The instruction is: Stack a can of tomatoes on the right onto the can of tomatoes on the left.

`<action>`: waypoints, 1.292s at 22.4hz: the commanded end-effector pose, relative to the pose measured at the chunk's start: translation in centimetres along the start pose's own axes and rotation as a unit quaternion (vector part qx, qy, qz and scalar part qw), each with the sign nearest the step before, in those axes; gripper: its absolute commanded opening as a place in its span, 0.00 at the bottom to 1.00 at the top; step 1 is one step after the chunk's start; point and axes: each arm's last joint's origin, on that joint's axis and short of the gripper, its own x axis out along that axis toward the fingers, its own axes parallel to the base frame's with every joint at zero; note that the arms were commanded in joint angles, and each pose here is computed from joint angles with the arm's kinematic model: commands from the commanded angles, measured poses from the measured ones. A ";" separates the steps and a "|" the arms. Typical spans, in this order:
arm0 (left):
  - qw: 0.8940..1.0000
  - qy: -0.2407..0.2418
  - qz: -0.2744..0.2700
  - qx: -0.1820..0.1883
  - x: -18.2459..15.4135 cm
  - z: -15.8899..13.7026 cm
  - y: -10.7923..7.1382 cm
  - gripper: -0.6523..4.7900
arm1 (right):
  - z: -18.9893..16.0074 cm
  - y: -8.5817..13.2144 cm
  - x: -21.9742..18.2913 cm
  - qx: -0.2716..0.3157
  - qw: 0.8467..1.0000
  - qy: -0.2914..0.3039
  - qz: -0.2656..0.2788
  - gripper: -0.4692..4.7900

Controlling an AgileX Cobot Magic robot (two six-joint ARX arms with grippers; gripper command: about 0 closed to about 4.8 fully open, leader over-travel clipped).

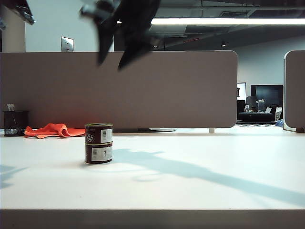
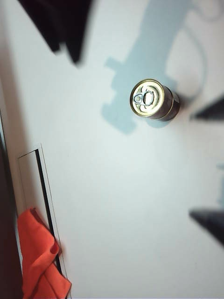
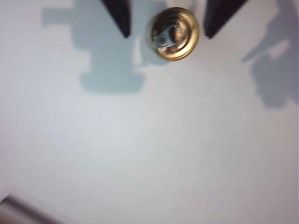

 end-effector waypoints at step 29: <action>0.995 -0.100 -0.001 -0.021 -5.3 -5.6 -1.4 0.11 | -15.6 -5.3 -26.6 0.053 0.956 -0.216 -0.193 0.09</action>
